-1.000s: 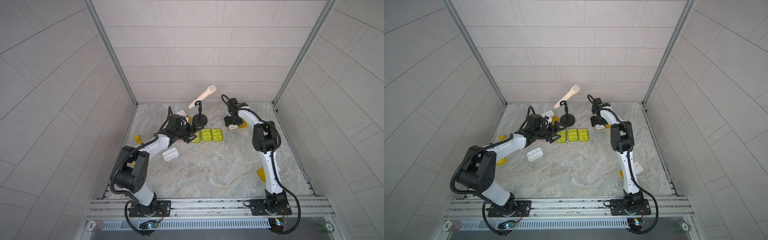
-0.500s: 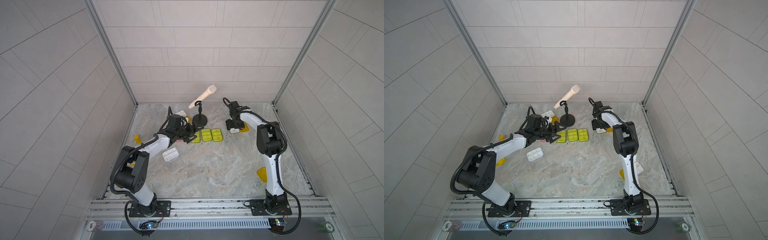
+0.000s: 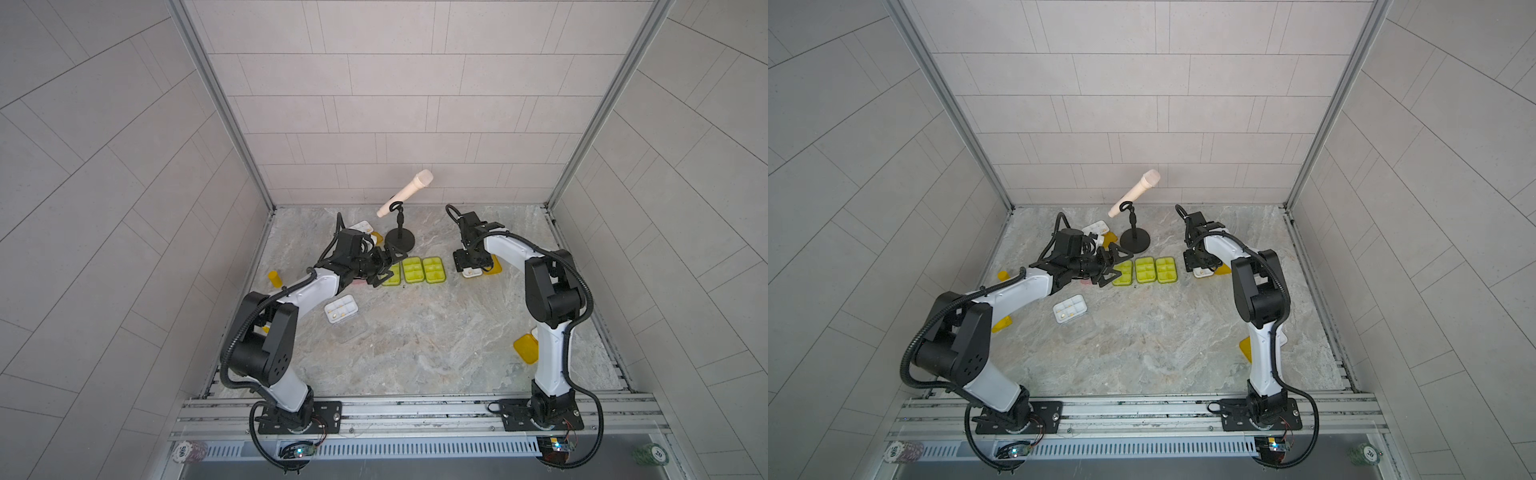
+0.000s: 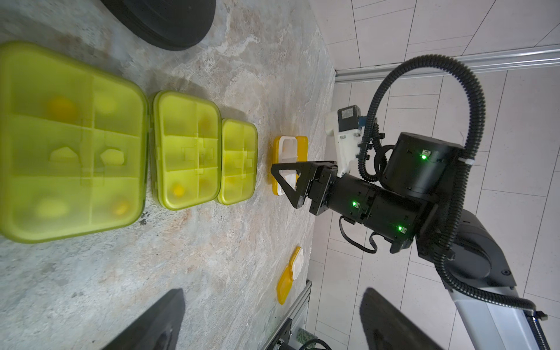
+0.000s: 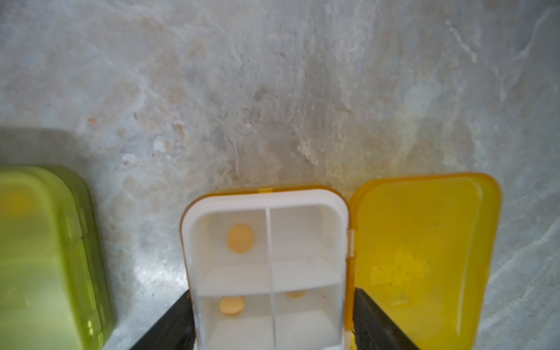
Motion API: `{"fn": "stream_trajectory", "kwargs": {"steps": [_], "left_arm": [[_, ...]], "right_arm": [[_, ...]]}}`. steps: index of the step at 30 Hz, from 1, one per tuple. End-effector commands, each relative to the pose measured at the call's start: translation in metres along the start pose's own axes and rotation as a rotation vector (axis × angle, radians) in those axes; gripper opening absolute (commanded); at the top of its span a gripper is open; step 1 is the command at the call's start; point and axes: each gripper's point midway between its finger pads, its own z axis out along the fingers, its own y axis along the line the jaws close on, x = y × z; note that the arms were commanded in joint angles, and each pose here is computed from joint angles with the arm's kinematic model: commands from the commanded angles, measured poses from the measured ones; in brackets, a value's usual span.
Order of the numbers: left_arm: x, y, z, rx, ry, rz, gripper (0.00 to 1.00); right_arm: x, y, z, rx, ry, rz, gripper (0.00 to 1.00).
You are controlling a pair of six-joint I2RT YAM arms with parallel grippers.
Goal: Close pillboxes
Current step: Move the pillbox to the center of the board.
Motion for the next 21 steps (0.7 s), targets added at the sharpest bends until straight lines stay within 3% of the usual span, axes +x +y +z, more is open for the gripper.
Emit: {"fn": "stream_trajectory", "kwargs": {"steps": [1,21], "left_arm": [[-0.005,-0.016,-0.009,0.022,-0.026,0.037,0.95],[-0.01,-0.012,-0.017,-0.013,-0.059,0.044,0.95]], "right_arm": [[0.0,0.002,-0.024,0.014,-0.058,0.023,0.77],[0.105,0.079,-0.047,-0.051,-0.063,-0.049,0.77]]}}
